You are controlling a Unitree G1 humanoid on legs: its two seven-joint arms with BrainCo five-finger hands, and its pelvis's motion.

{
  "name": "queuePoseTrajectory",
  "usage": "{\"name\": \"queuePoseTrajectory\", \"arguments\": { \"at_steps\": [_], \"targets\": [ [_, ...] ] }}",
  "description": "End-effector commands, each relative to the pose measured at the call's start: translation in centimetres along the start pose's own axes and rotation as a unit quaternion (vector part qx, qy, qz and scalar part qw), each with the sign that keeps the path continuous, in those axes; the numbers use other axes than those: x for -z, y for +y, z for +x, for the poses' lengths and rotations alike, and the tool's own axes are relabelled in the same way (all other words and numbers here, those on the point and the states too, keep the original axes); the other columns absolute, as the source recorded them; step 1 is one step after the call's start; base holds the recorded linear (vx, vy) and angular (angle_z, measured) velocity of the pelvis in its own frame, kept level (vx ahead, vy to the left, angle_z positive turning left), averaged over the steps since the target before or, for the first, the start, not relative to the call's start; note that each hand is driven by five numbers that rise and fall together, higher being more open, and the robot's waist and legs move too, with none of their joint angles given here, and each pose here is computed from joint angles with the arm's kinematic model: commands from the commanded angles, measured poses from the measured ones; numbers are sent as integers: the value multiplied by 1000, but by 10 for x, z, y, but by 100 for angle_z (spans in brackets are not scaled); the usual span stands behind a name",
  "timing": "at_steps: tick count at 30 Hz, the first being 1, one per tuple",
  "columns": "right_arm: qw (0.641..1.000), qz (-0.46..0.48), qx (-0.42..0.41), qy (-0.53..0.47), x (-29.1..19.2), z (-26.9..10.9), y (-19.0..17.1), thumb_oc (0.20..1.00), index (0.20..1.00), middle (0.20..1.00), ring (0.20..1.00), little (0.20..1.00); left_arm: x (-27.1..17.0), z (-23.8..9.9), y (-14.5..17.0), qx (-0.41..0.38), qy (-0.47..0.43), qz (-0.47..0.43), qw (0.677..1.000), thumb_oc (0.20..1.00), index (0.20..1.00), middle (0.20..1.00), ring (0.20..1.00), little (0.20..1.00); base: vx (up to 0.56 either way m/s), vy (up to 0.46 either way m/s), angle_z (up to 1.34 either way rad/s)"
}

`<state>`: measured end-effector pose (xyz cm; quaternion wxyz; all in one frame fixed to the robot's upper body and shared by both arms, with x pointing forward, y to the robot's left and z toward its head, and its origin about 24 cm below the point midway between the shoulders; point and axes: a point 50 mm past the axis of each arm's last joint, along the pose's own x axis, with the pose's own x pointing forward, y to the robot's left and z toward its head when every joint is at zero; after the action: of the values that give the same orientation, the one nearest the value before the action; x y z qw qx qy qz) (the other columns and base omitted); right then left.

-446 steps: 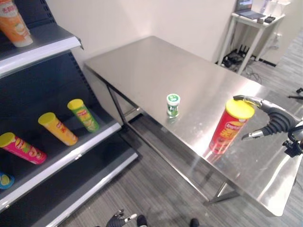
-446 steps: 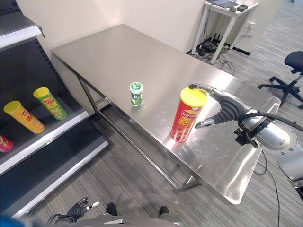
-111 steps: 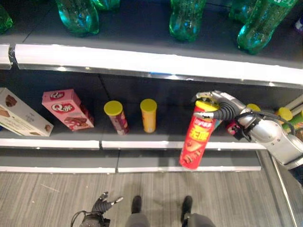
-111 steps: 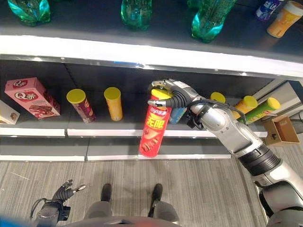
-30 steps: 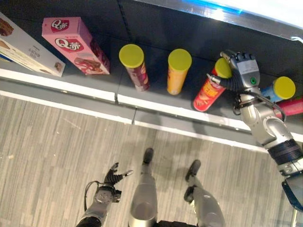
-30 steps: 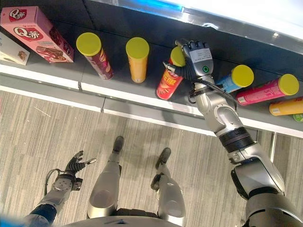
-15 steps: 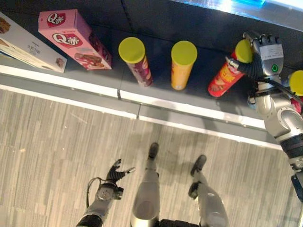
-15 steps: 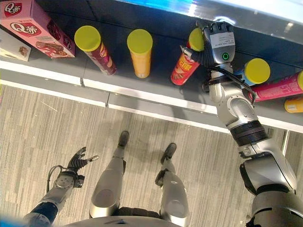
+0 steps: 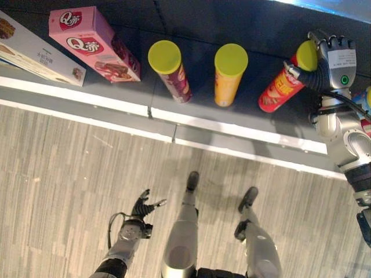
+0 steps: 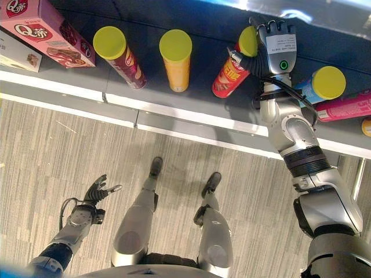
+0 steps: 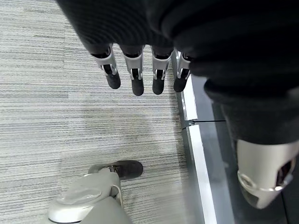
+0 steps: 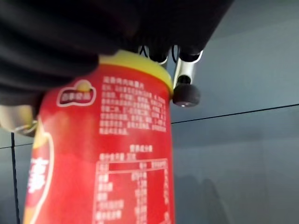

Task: Put the goods on the table back onto the shelves and tidy them up.

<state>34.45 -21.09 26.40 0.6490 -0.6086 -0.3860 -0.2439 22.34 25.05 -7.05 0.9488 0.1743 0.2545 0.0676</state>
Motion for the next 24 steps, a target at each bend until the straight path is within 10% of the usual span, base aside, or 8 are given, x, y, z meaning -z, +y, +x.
{"name": "queuePoseTrajectory", "arguments": {
  "at_steps": [1, 24],
  "targets": [
    [998, 6, 62, -26, -9, 12, -19, 200, 200, 200, 200, 200, 11, -6, 1, -2, 7, 12, 1000, 1000, 1000, 1000, 1000, 1000, 0, 0, 0],
    [997, 45, 53, -44, -30, 4, -14, 200, 200, 200, 200, 200, 4, 5, 6, -12, 19, 2, 1000, 1000, 1000, 1000, 1000, 1000, -1, 1, 1]
  ]
}}
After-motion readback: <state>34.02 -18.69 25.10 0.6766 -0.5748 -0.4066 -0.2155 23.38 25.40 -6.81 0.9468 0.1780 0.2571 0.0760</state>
